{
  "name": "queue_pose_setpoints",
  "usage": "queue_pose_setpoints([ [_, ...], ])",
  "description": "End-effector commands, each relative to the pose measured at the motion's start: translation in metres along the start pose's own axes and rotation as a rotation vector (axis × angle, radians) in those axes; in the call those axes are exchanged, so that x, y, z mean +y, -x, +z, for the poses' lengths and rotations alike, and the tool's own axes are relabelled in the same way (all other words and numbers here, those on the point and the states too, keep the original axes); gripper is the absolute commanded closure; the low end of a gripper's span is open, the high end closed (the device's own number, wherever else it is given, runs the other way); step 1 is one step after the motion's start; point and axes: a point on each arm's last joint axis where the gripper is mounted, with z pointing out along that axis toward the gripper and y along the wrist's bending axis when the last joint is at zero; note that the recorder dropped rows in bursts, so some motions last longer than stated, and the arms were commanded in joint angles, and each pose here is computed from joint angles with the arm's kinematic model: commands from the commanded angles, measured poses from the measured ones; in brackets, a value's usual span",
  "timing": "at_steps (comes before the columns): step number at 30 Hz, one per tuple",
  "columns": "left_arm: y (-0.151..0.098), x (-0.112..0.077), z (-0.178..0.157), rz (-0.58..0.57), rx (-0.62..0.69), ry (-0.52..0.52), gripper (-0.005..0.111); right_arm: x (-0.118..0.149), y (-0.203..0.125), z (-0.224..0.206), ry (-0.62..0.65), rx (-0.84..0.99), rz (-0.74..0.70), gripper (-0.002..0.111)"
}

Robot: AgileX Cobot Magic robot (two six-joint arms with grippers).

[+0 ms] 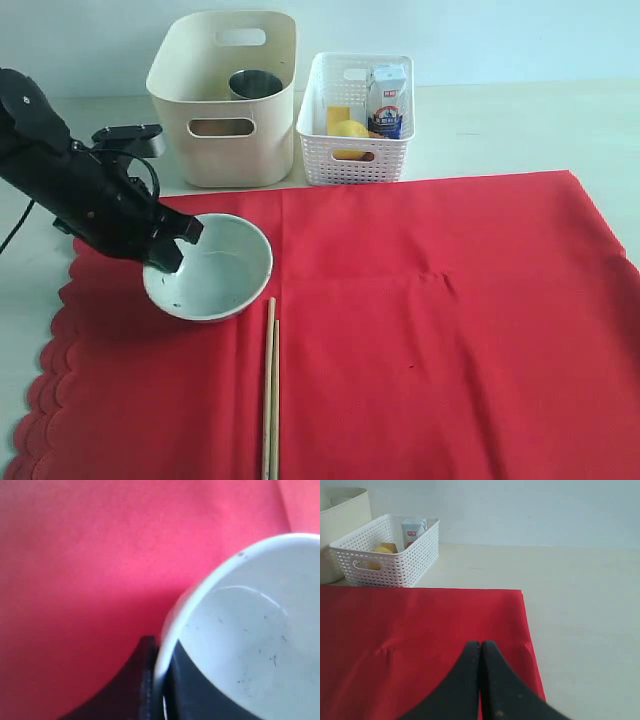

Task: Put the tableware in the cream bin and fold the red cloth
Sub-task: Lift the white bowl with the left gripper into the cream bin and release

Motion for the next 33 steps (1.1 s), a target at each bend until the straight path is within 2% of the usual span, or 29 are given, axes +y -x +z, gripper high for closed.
queue_pose_setpoints([
  [1,0.009,-0.010,-0.027,0.031,-0.042,-0.023,0.106,0.000,-0.001,0.000,-0.004,-0.006,0.001,0.108],
  [6,0.023,-0.029,-0.082,0.092,-0.167,-0.047,0.106,0.000,-0.001,0.000,-0.004,-0.006,0.001,0.108],
  [8,0.031,-0.037,-0.111,0.123,-0.274,-0.038,0.106,0.000,-0.001,0.000,-0.004,-0.006,0.001,0.108],
  [12,0.043,-0.044,-0.142,0.156,-0.417,-0.006,0.106,0.000,-0.001,0.000,-0.004,-0.006,0.001,0.108],
  [14,0.060,-0.045,-0.163,0.179,-0.565,0.046,0.106,0.000,-0.001,0.000,-0.004,-0.006,0.001,0.108],
  [18,0.085,-0.037,-0.176,0.169,-0.809,0.157,0.106,0.000,-0.001,0.000,-0.004,-0.006,0.001,0.108],
  [20,0.098,-0.031,-0.174,0.175,-0.892,0.214,0.106,0.000,-0.001,0.000,-0.004,-0.006,0.001,0.108],
  [23,0.120,-0.021,-0.158,0.211,-0.946,0.284,0.106,0.000,-0.001,0.000,-0.004,-0.006,0.001,0.108],
  [26,0.137,-0.014,-0.139,0.248,-0.938,0.319,0.106,0.000,-0.001,0.000,-0.004,-0.006,0.001,0.108],
  [30,0.166,0.003,-0.089,0.291,-0.891,0.356,0.106,0.000,-0.001,0.000,-0.004,-0.006,0.001,0.108],
  [33,0.176,0.014,-0.066,0.282,-0.869,0.361,0.106,0.000,-0.001,0.000,-0.004,-0.006,0.001,0.108],
])
